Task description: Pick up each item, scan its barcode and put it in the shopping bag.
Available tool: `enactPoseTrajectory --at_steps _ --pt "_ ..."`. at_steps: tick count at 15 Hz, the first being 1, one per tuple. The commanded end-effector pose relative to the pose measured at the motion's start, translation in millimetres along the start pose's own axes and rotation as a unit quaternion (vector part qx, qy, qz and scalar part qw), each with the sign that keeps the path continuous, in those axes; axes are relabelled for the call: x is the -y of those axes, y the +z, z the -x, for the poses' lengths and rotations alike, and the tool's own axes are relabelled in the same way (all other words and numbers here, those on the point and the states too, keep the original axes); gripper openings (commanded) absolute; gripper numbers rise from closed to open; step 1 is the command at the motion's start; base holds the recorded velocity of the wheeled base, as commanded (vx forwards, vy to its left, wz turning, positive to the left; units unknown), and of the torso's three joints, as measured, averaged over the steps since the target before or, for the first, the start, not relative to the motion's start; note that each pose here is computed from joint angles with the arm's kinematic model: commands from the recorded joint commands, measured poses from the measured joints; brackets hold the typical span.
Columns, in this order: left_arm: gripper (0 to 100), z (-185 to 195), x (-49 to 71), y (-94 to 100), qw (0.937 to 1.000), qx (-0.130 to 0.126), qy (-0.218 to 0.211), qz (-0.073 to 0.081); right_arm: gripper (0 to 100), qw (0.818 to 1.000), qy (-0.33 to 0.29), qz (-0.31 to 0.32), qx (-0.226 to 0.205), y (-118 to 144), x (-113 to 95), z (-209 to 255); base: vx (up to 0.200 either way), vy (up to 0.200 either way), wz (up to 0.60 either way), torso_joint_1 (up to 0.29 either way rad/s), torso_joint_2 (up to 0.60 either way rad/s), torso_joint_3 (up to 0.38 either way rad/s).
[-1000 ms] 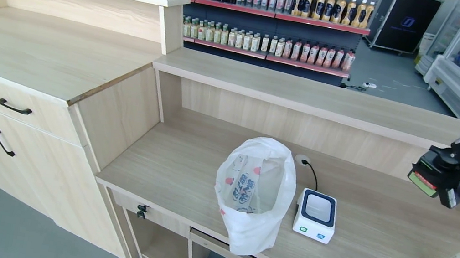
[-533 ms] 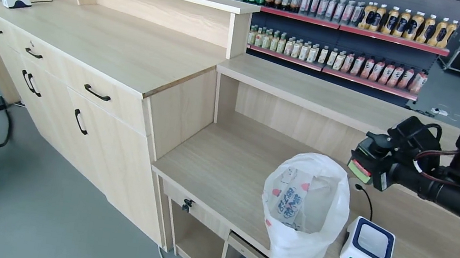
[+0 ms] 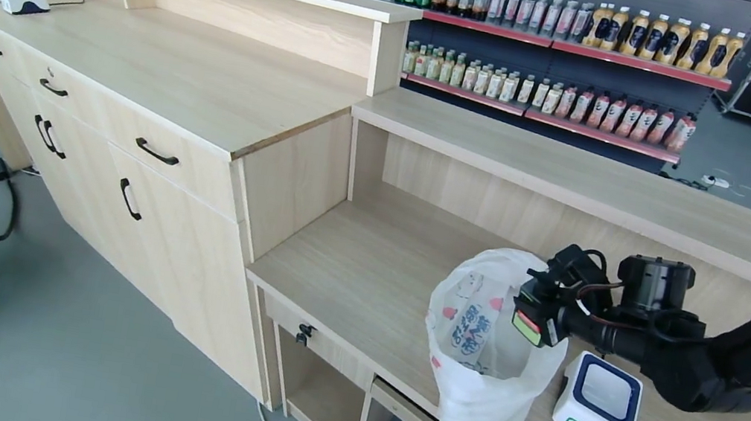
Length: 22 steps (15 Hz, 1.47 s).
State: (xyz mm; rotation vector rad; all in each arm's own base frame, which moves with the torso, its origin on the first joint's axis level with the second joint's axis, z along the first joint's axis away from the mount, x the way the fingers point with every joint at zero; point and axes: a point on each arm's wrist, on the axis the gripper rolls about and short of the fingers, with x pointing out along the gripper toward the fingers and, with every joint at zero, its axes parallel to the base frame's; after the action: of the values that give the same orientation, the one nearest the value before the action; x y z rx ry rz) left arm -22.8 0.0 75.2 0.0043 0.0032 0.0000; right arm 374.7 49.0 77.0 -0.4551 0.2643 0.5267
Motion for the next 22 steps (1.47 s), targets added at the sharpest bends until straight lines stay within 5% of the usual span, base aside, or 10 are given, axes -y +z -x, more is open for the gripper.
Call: enactPoseTrajectory --at_steps 1,16,17,20,22 --pt "100 0.0 0.0 0.0 1.0 0.0 0.0 0.0 0 1.0 0.019 -0.01 -0.022 -25.5 -4.4 -27.4 0.0 0.0 0.0 0.0 0.0 0.0" --pt "100 0.0 0.0 0.0 1.0 0.0 0.0 0.0 0 0.997 0.033 -0.058 -0.034 -48.9 -3.6 -50.9 0.0 0.0 0.0 0.0 0.0 0.0" --pt "100 0.0 0.0 0.0 1.0 0.0 0.0 0.0 100 0.997 0.033 -0.062 -0.043 -53.9 -2.9 -48.2 0.0 0.0 0.0 0.0 0.0 0.0" --pt "100 0.0 0.0 0.0 1.0 0.0 0.0 0.0 100 0.996 0.032 -0.07 -0.052 -55.7 -2.7 -38.6 0.0 0.0 0.0 0.0 0.0 0.0" --pt "100 0.0 0.0 0.0 1.0 0.0 0.0 0.0 100 0.998 0.006 -0.069 0.0 -10.4 10.5 -10.5 0.0 0.0 0.0 0.0 0.0 0.0"
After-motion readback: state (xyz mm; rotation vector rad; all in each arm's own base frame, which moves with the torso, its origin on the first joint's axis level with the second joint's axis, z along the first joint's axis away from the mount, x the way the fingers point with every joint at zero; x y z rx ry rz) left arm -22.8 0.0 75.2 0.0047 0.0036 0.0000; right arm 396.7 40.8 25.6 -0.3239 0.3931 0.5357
